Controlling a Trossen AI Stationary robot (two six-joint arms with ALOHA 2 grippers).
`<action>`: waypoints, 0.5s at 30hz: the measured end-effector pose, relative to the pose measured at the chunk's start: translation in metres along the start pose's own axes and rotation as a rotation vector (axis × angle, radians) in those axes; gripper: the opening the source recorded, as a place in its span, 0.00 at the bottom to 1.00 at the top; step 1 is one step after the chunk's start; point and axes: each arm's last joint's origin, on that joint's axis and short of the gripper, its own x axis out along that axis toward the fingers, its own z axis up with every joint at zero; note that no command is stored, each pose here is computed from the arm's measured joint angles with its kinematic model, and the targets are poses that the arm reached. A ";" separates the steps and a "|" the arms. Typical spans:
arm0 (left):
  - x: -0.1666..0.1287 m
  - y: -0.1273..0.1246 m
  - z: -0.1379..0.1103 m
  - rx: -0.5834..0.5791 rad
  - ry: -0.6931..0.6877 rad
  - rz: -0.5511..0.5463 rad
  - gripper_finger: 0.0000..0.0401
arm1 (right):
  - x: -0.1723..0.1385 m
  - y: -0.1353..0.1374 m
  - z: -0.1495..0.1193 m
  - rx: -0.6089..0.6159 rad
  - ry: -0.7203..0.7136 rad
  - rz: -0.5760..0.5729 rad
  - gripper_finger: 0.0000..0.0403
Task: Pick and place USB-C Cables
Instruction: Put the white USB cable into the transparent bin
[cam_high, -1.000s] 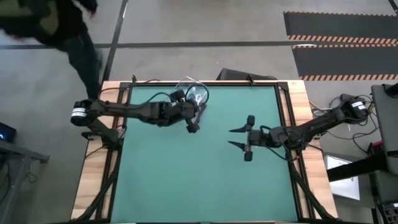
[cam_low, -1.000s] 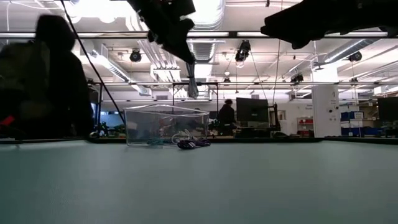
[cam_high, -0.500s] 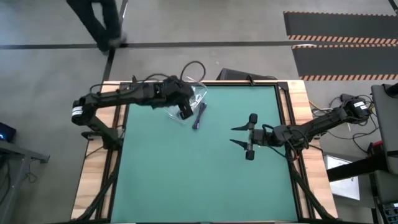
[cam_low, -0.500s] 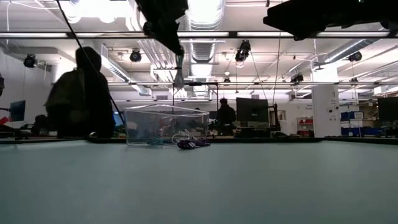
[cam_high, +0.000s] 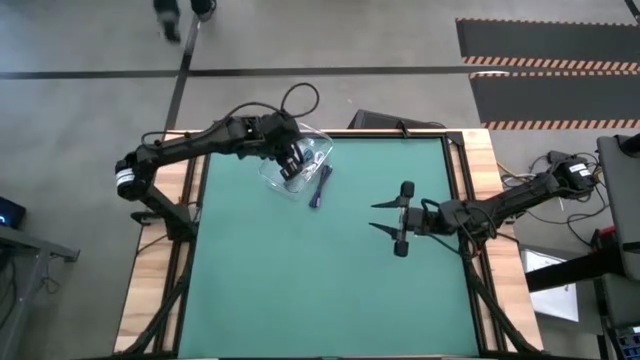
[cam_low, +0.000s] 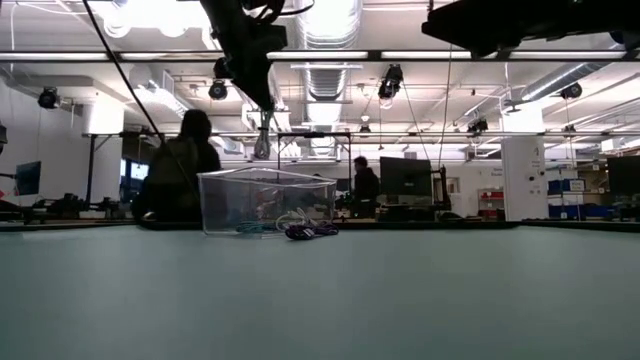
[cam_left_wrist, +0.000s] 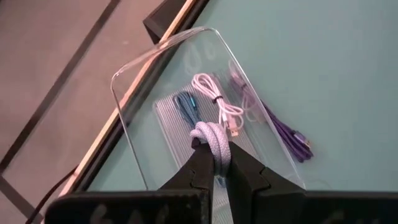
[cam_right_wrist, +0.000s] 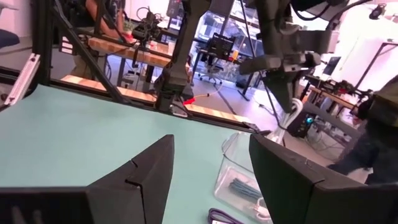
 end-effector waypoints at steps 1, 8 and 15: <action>0.000 0.000 0.000 -0.001 -0.004 -0.001 0.01 | 0.000 -0.001 0.000 -0.001 0.002 -0.006 0.50; 0.012 0.003 -0.001 0.003 0.048 0.009 0.01 | 0.002 -0.006 -0.002 -0.001 0.010 -0.030 0.50; 0.036 0.007 0.000 0.021 0.110 0.032 0.01 | 0.002 -0.006 -0.002 -0.006 0.009 -0.029 0.50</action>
